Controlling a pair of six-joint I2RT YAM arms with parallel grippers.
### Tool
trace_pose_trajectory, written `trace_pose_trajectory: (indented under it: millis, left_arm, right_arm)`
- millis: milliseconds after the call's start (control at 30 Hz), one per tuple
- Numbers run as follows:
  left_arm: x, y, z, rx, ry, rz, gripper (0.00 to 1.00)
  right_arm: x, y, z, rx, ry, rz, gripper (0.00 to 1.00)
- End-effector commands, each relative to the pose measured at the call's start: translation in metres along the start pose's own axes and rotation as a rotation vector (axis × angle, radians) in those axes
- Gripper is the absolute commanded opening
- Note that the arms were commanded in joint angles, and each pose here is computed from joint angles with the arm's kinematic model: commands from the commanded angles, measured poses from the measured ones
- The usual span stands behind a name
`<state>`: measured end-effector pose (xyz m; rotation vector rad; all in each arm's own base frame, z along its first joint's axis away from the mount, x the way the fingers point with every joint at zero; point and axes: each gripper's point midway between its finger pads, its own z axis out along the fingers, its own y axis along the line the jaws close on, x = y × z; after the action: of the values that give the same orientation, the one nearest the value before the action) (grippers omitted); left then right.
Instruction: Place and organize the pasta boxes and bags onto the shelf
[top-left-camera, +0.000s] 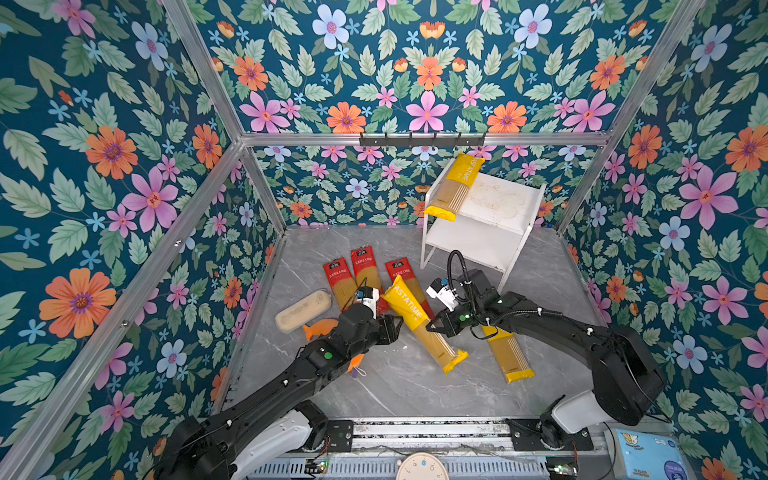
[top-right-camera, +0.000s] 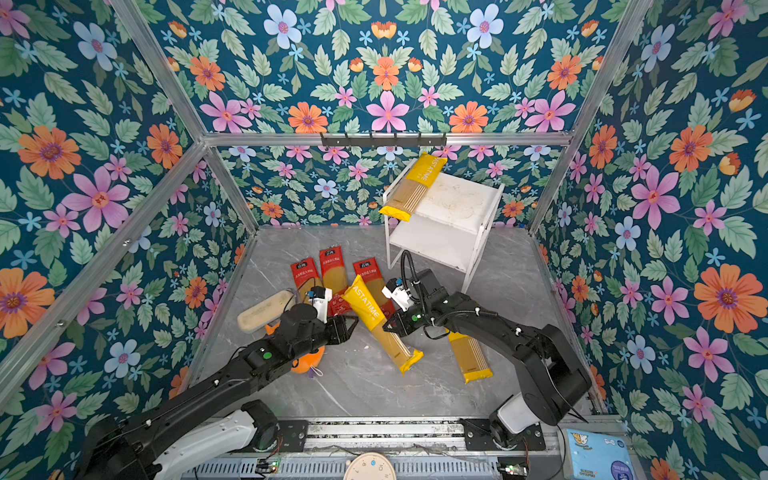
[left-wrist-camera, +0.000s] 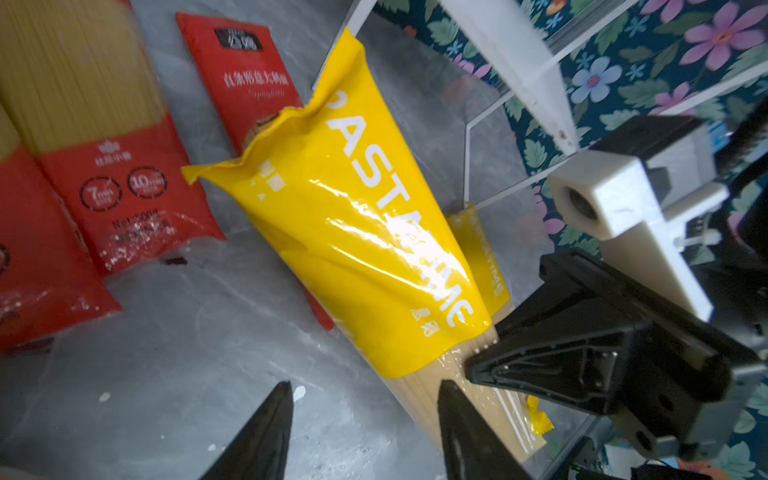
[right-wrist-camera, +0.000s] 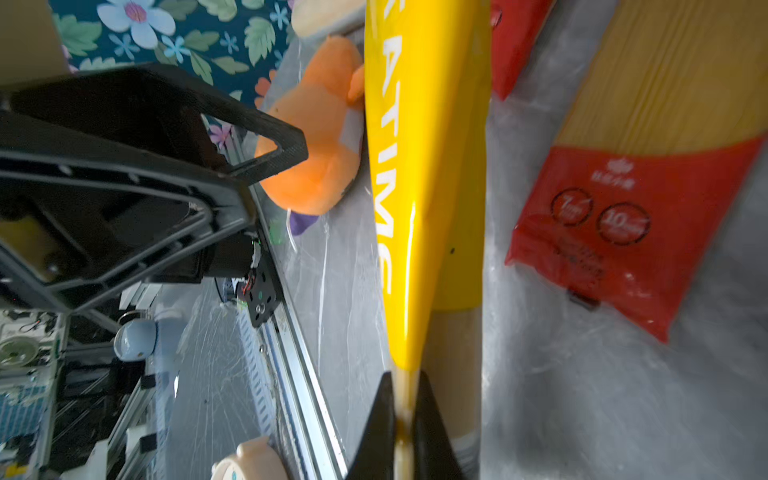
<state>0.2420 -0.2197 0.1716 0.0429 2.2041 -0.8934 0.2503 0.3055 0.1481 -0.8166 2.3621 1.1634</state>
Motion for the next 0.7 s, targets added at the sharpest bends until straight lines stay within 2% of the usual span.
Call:
trace_pose_trajectory:
  millis: [0, 133, 267, 533, 667]
  left_arm:
    - [-0.026, -0.028, -0.009, 0.161, -0.069, 0.049, 0.68]
    - [-0.052, -0.052, -0.018, 0.320, -0.155, 0.061, 0.78]
    - [-0.072, -0.075, -0.019, 0.453, -0.204, 0.080, 0.81]
    - [-0.098, -0.112, -0.013, 0.636, -0.247, 0.105, 0.81]
    - [-0.102, -0.123, -0.007, 0.686, -0.219, 0.113, 0.76]
  right_arm:
    - [-0.048, 0.020, -0.019, -0.045, -0.202, -0.100, 0.00]
    - [-0.075, 0.032, -0.044, -0.054, -0.347, -0.120, 0.00]
    - [-0.093, 0.050, -0.065, -0.078, -0.437, -0.146, 0.00]
    - [-0.106, 0.090, -0.097, -0.194, -0.525, -0.188, 0.00]
    - [-0.102, 0.103, -0.105, -0.242, -0.534, -0.209, 0.00]
